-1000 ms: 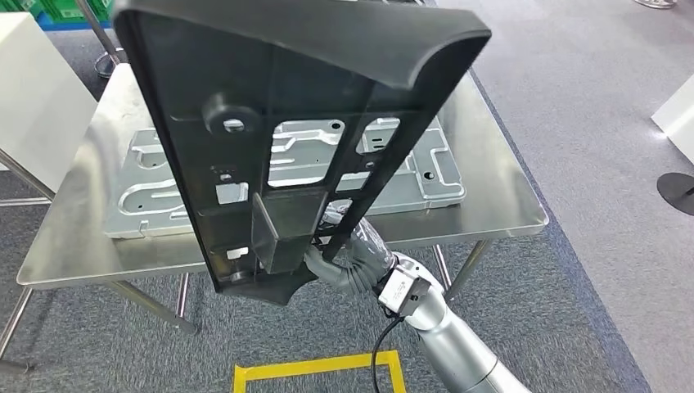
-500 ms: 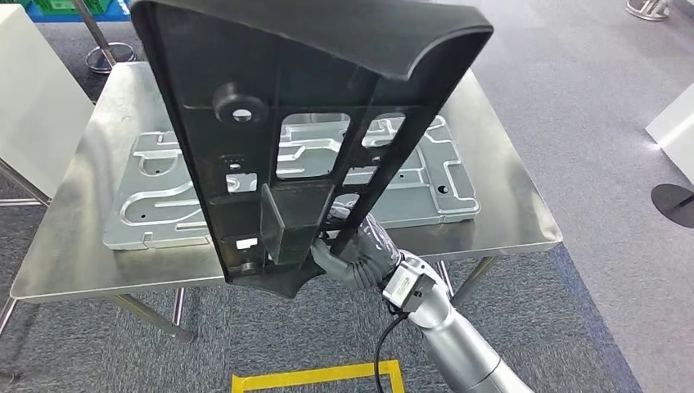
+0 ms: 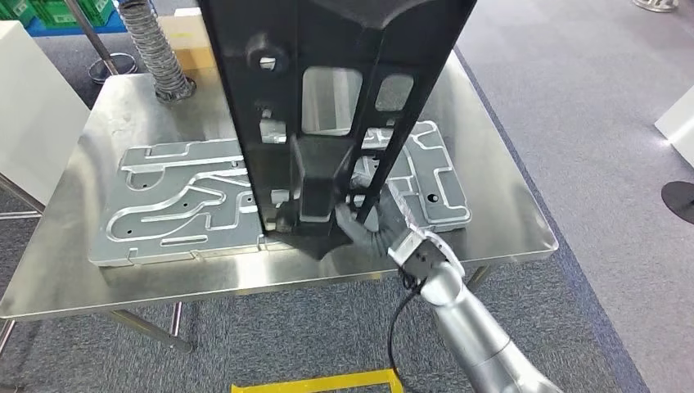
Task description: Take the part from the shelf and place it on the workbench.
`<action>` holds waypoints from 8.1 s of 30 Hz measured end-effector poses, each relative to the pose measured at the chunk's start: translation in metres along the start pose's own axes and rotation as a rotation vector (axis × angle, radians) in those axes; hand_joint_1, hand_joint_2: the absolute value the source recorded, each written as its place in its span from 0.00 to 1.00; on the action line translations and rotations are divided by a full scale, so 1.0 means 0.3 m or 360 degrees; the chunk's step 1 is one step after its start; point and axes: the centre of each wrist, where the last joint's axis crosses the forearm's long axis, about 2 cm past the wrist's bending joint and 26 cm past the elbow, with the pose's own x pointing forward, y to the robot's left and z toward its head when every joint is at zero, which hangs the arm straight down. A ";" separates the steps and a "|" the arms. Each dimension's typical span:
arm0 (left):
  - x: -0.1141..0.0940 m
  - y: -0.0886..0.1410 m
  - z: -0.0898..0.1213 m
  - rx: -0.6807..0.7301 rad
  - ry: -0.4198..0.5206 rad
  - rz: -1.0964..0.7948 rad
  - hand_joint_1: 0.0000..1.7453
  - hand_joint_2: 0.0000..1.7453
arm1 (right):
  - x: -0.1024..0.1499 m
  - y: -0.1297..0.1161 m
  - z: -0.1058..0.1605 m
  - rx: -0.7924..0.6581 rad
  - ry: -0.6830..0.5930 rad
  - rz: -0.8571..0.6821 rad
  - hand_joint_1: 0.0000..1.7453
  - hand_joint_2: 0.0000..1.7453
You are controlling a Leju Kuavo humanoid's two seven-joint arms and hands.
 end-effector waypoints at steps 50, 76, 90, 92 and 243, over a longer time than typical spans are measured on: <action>0.041 -0.047 -0.006 -0.0084 -0.0057 -0.0064 0.00 1.00 | -0.216 -0.016 -0.256 0.0817 0.0652 0.2486 1.00 1.00; 0.051 -0.066 -0.006 -0.0112 -0.0147 -0.0094 0.00 1.00 | -0.273 0.024 -0.098 0.0877 0.0737 0.2283 0.00 0.00; 0.048 -0.073 -0.004 -0.0099 -0.0159 -0.0112 0.00 0.00 | -0.279 0.038 -0.072 0.0881 0.0728 0.2189 0.00 0.00; 0.048 -0.072 -0.004 -0.0097 -0.0159 -0.0116 0.00 0.00 | -0.278 0.041 -0.072 0.0870 0.0714 0.2167 0.00 0.00; -0.092 -0.145 0.060 -0.0334 0.0013 -0.0239 0.00 0.00 | 0.174 0.534 1.459 -0.0864 0.3676 -0.0807 0.00 0.00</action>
